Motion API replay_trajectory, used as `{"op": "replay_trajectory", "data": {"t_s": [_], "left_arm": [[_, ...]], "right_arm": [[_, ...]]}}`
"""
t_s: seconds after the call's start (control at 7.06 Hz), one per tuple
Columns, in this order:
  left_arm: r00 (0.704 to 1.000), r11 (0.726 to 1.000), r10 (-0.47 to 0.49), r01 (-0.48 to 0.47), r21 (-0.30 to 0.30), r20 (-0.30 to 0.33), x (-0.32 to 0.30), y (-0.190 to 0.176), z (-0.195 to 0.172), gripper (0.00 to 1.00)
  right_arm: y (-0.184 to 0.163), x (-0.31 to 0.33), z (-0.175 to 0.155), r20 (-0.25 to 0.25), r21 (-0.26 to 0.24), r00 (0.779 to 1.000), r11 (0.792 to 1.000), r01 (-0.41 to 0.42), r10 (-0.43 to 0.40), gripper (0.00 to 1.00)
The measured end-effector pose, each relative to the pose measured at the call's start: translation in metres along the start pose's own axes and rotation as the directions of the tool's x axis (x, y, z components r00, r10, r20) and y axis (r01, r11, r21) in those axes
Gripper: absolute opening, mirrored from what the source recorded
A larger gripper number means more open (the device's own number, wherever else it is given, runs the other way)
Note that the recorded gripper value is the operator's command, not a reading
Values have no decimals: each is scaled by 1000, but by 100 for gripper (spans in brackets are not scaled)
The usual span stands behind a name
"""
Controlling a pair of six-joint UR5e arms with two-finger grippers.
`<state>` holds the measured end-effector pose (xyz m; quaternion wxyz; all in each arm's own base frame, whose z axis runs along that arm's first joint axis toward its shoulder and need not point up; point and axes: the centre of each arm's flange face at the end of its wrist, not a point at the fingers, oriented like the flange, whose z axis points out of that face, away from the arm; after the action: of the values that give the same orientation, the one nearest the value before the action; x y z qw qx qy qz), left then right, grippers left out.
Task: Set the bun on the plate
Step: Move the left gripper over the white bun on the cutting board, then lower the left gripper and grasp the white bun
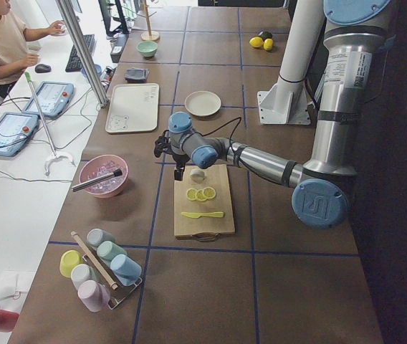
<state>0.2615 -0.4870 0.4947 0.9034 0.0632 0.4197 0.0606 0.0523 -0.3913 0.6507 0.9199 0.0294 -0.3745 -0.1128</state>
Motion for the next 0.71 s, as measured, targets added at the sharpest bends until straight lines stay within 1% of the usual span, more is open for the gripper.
{"op": "replay_trajectory", "data": {"t_s": [0.14, 0.28, 0.42, 0.71], "left_arm": [[1000, 1000, 9, -9, -15, 4, 10, 7, 11, 100], [1000, 999, 13, -13, -32, 8, 13, 15, 20, 97], [1000, 999, 14, -13, -42, 18, 10, 21, 25, 45], [999, 999, 27, -25, -46, 44, 14, 30, 35, 49]], "right_arm": [[0, 0, 0, 0, 0, 1000, 1000, 0, 0, 100], [0, 0, 0, 0, -1, 1000, 1000, 0, 0, 100], [0, 0, 0, 0, -1, 1000, 1000, -1, 1, 100], [0, 0, 0, 0, -1, 1000, 1000, -1, 1, 100]]}}
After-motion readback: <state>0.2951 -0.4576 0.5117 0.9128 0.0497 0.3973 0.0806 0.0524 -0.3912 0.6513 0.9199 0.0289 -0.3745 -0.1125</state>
